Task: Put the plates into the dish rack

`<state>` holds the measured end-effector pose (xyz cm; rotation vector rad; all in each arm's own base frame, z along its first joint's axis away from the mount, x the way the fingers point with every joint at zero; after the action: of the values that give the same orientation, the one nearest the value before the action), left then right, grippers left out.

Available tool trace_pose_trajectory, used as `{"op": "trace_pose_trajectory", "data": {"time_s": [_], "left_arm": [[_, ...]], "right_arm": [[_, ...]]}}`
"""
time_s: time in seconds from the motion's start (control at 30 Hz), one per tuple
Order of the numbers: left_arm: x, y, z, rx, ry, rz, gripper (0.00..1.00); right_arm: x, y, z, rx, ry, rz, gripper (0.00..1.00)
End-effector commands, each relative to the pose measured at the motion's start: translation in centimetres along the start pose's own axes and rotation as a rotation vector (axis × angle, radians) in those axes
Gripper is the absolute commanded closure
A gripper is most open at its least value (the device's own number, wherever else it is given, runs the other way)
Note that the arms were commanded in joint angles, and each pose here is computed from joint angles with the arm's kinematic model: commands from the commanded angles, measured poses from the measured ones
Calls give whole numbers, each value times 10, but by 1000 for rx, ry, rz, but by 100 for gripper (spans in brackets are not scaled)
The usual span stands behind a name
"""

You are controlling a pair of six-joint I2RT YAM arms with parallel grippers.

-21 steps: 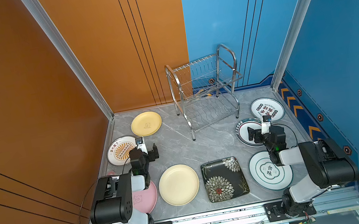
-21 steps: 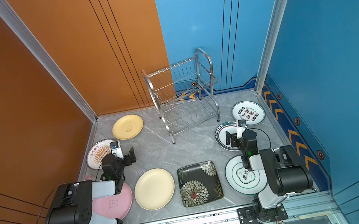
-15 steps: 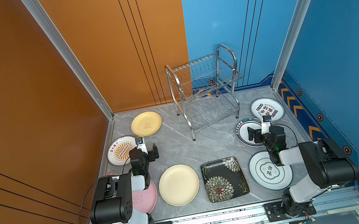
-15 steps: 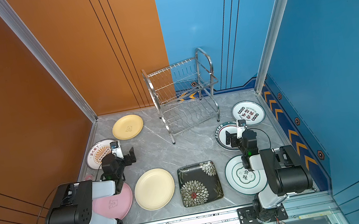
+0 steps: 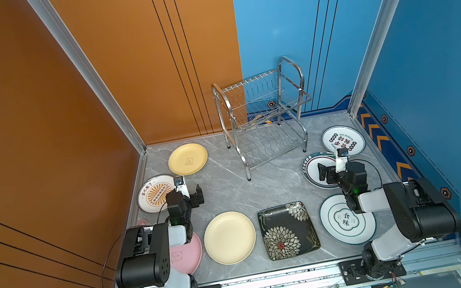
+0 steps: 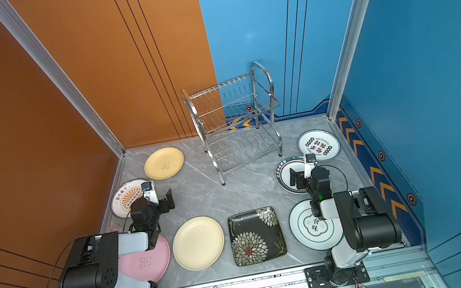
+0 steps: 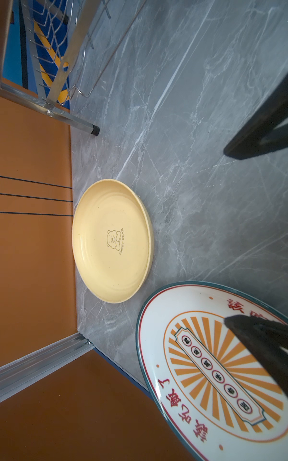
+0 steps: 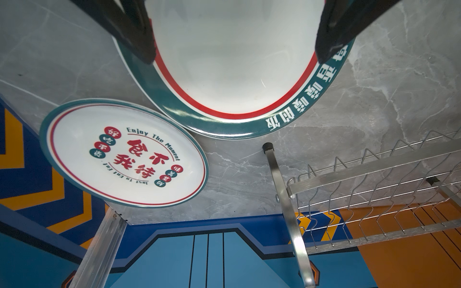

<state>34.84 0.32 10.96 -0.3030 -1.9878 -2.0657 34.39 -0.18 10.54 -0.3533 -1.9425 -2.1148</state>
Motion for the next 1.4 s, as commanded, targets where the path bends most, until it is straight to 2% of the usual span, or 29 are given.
{"op": "trace_pose_trajectory", "data": {"time_s": [0.0,0.1,0.2,0.27,0.57,0.77,0.9,0.93,1.17,1.37], "left_arm": [[-1,3,-2,-21,-2,14,2],[4,21,-4,-40,13,49,2],[10,45,-18,-95,15,79,2],[14,59,-33,-53,-11,92,2],[15,92,-161,83,-209,102,2],[-1,90,-219,142,-283,143,6],[-11,85,-228,162,-244,149,8],[-14,97,-230,181,-236,122,9],[-39,100,-235,199,-195,117,13],[-50,98,-230,216,-152,119,27]], "right_arm": [[-1,8,0,10,-15,-22,0],[3,22,2,12,-20,8,0],[3,37,8,2,-19,126,0],[1,47,14,-11,-24,182,0],[-24,100,37,-35,31,209,0],[-45,114,46,-38,88,220,0],[-58,114,49,-40,116,243,0],[-62,113,49,-37,117,249,0],[-88,110,40,-72,127,262,0],[-111,116,39,-85,156,258,0]]}}
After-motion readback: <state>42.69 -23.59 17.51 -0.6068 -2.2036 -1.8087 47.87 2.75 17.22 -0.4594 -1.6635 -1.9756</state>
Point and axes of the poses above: each gripper's point midway between its finger pads, its own x axis back along the fingers, its own z axis along the line the jaws close on, y = z × x, the point moved 5 cm from there along x, back along the fingers, and after that the axes turned 1 degree about -x, right-handed, at the moved point
